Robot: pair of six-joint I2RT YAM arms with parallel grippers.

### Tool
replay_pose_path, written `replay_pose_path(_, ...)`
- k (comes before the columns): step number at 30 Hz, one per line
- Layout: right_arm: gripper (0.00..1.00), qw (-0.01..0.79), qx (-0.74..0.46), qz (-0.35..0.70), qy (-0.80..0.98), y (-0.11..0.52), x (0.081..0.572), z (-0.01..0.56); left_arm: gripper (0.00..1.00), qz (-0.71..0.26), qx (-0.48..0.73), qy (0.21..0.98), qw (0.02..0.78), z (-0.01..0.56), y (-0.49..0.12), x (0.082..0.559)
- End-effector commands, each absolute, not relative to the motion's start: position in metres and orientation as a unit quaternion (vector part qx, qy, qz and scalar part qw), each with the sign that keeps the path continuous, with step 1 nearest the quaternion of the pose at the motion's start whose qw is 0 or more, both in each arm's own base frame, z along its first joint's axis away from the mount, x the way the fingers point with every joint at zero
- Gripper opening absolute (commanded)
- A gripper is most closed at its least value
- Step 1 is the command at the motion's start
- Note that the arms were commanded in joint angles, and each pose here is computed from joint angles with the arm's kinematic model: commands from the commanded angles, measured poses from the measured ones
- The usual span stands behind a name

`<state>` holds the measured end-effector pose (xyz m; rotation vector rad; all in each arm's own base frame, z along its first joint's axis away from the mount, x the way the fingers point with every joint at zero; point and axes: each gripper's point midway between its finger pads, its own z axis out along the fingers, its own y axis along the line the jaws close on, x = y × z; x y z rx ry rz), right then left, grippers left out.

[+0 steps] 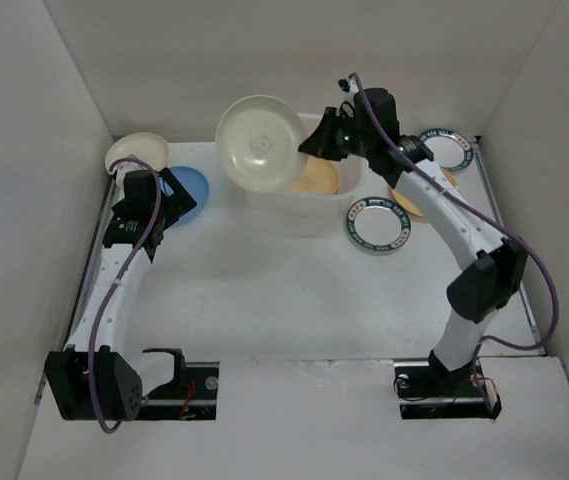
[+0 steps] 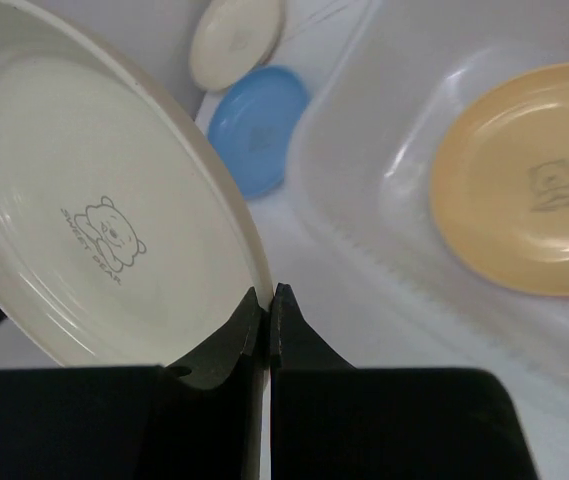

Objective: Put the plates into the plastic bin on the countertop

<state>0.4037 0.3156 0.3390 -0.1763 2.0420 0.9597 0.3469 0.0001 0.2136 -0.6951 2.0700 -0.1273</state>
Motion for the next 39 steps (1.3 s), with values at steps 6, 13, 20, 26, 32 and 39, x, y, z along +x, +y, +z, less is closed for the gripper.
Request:
replay_pose_path(6,0.00,0.434,0.071,0.293,0.849,0.237,0.524,0.271,1.00,-0.050,-0.311,0.827,0.466,0.206,0.011,0.325)
replay_pose_path(13,0.06,0.403,0.091,0.267,0.871,0.228,0.551,0.216,1.00,-0.049,-0.324,0.824,0.462,0.203,0.022,0.313)
replay_pose_path(20,0.36,0.384,0.090,0.244,0.886,0.227,0.551,0.190,1.00,-0.049,-0.321,0.826,0.461,0.201,0.021,0.317)
replay_pose_path(26,0.57,0.434,0.080,0.250,0.862,0.220,0.538,0.238,1.00,-0.055,-0.320,0.827,0.459,0.201,0.018,0.321)
replay_pose_path(32,0.77,0.518,0.082,0.290,0.800,0.198,0.476,0.332,1.00,-0.061,-0.310,0.831,0.458,0.201,0.009,0.332)
replay_pose_path(39,0.76,0.442,0.157,0.259,0.845,0.158,0.397,0.248,1.00,-0.075,-0.294,0.835,0.459,0.201,-0.008,0.352)
